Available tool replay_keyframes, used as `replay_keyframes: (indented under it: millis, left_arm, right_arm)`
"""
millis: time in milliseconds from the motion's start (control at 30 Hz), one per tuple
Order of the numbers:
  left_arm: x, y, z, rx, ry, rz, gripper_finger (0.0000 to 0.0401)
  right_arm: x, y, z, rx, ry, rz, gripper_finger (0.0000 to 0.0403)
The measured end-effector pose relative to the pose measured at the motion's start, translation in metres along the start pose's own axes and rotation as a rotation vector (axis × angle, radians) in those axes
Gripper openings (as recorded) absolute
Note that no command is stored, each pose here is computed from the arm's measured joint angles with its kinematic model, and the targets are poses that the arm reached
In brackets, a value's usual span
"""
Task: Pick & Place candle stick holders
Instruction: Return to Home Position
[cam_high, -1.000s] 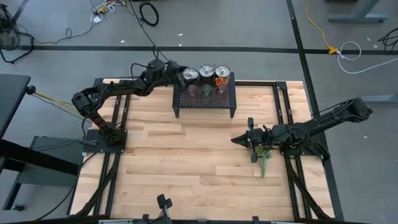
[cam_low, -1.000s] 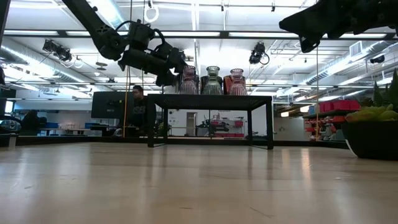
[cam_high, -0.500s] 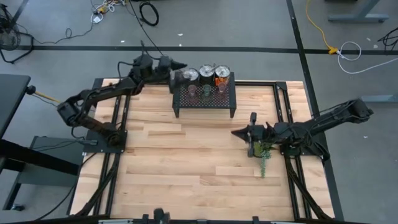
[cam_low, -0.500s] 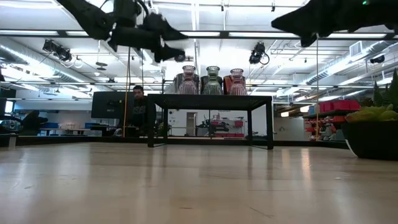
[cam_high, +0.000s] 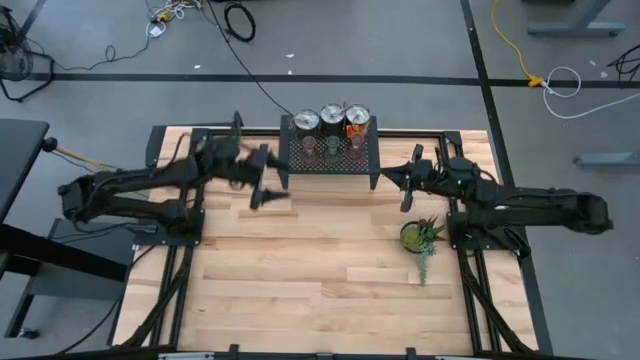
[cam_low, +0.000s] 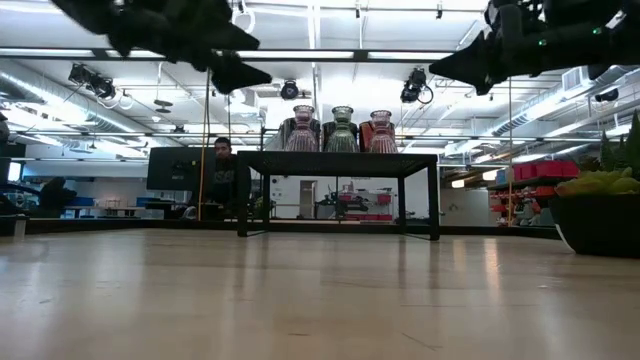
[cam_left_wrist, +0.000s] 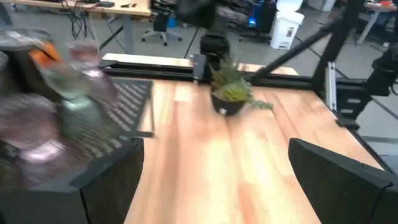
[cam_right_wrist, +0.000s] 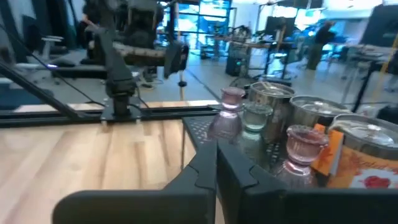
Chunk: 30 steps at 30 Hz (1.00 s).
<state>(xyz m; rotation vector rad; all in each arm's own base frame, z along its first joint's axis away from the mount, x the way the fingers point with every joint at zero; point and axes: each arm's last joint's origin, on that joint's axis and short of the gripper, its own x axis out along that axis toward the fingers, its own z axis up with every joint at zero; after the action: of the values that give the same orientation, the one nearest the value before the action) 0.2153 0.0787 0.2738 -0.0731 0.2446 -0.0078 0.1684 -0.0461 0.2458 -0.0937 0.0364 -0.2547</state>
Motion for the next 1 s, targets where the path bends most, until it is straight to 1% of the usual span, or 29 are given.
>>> replay_keyframes:
  millis: [100, 167, 233, 267, 333, 400, 433, 500, 567, 667, 700, 733, 867, 1000]
  left_arm:
    - [-0.002, -0.025, -0.023, 0.004, -0.030, 0.007, 0.0399]
    - [-0.004, -0.039, -0.035, 0.009, -0.078, 0.008, 0.0399]
    - [-0.007, -0.049, -0.050, 0.011, -0.096, 0.018, 0.0399]
    - [-0.008, -0.053, -0.059, 0.013, -0.093, 0.040, 0.0399]
    - [-0.012, -0.058, -0.076, -0.008, -0.095, 0.122, 0.0399]
    - [-0.016, -0.062, -0.092, -0.038, -0.094, 0.187, 0.0399]
    - [-0.018, -0.064, -0.098, -0.050, -0.091, 0.197, 0.0399]
    - [-0.020, -0.068, -0.108, -0.052, -0.079, 0.181, 0.0399]
    - [-0.023, -0.073, -0.115, -0.044, -0.081, 0.128, 0.0399]
    - [-0.025, -0.081, -0.122, 0.005, -0.077, 0.021, 0.0399]
    - [-0.025, -0.083, -0.124, 0.018, -0.067, 0.006, 0.0399]
    - [-0.025, -0.084, -0.126, 0.023, -0.063, 0.007, 0.0399]
    - [-0.026, -0.085, -0.128, -0.008, -0.068, 0.069, 0.0399]
    - [-0.026, -0.085, -0.128, -0.001, -0.068, 0.069, 0.0399]
  right_arm:
    - [-0.002, -0.008, 0.000, 0.036, -0.001, 0.036, 0.0008]
    - [-0.002, -0.010, -0.001, 0.066, 0.002, 0.045, 0.0008]
    - [-0.002, -0.012, -0.002, 0.064, 0.006, 0.045, 0.0008]
    - [-0.002, -0.013, -0.002, 0.053, 0.005, 0.038, 0.0008]
    - [-0.002, -0.017, -0.001, 0.045, 0.000, 0.017, 0.0008]
    - [-0.003, -0.020, -0.001, 0.077, -0.001, 0.007, 0.0008]
    - [-0.003, -0.020, -0.002, 0.104, 0.001, 0.008, 0.0008]
    - [-0.003, -0.020, -0.004, 0.141, 0.022, 0.016, 0.0008]
    - [-0.003, -0.020, -0.007, 0.152, 0.057, 0.017, 0.0008]
    - [-0.003, -0.020, -0.011, 0.159, 0.097, 0.018, 0.0008]
    - [-0.004, -0.019, -0.013, 0.162, 0.112, 0.018, 0.0008]
    - [-0.004, -0.019, -0.014, 0.166, 0.123, 0.019, 0.0008]
    - [-0.004, -0.019, -0.014, 0.188, 0.131, 0.017, 0.0008]
    - [-0.004, -0.019, -0.014, 0.211, 0.131, 0.015, 0.0008]
